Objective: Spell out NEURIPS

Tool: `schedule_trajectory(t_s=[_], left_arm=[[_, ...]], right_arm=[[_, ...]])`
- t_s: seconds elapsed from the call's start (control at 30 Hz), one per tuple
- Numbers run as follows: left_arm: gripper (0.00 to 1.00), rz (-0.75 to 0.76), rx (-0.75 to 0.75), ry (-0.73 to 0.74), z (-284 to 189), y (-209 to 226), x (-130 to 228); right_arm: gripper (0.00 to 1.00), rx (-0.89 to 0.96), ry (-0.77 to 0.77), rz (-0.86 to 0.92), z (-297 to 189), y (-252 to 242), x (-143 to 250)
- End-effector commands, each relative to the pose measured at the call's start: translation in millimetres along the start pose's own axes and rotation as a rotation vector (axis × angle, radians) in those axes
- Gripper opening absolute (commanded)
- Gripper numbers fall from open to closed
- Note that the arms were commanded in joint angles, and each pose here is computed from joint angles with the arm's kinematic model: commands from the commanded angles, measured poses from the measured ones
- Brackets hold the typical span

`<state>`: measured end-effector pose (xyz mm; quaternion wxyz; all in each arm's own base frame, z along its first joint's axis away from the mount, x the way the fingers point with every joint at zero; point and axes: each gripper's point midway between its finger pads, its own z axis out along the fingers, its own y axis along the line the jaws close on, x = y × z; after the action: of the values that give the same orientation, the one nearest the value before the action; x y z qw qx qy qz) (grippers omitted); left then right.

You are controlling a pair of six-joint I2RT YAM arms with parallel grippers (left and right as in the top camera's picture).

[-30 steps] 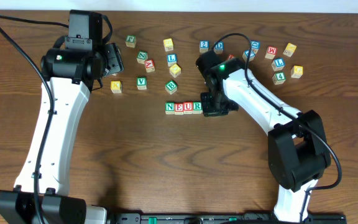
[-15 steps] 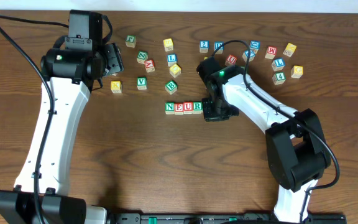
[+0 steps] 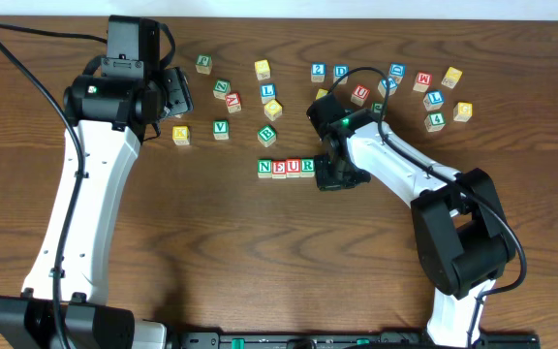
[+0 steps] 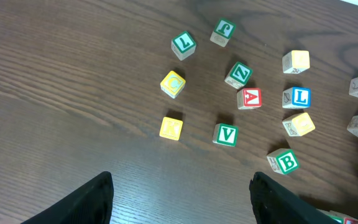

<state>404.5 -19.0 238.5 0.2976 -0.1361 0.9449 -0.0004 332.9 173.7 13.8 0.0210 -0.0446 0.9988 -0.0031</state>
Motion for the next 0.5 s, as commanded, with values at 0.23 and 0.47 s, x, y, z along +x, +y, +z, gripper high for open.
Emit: schedule_trajectory(t_s=[0.23,0.47], left_arm=[[0.69,0.012,-0.014,-0.007,-0.3,3.7,-2.3],[0.70,0.012,-0.014,-0.007,-0.3,3.7,-2.3]], right_arm=[[0.06,0.011,-0.051,0.000,-2.5,-2.8,-10.9],[0.06,0.007,-0.065,-0.009,-2.7,-1.6,-14.2]])
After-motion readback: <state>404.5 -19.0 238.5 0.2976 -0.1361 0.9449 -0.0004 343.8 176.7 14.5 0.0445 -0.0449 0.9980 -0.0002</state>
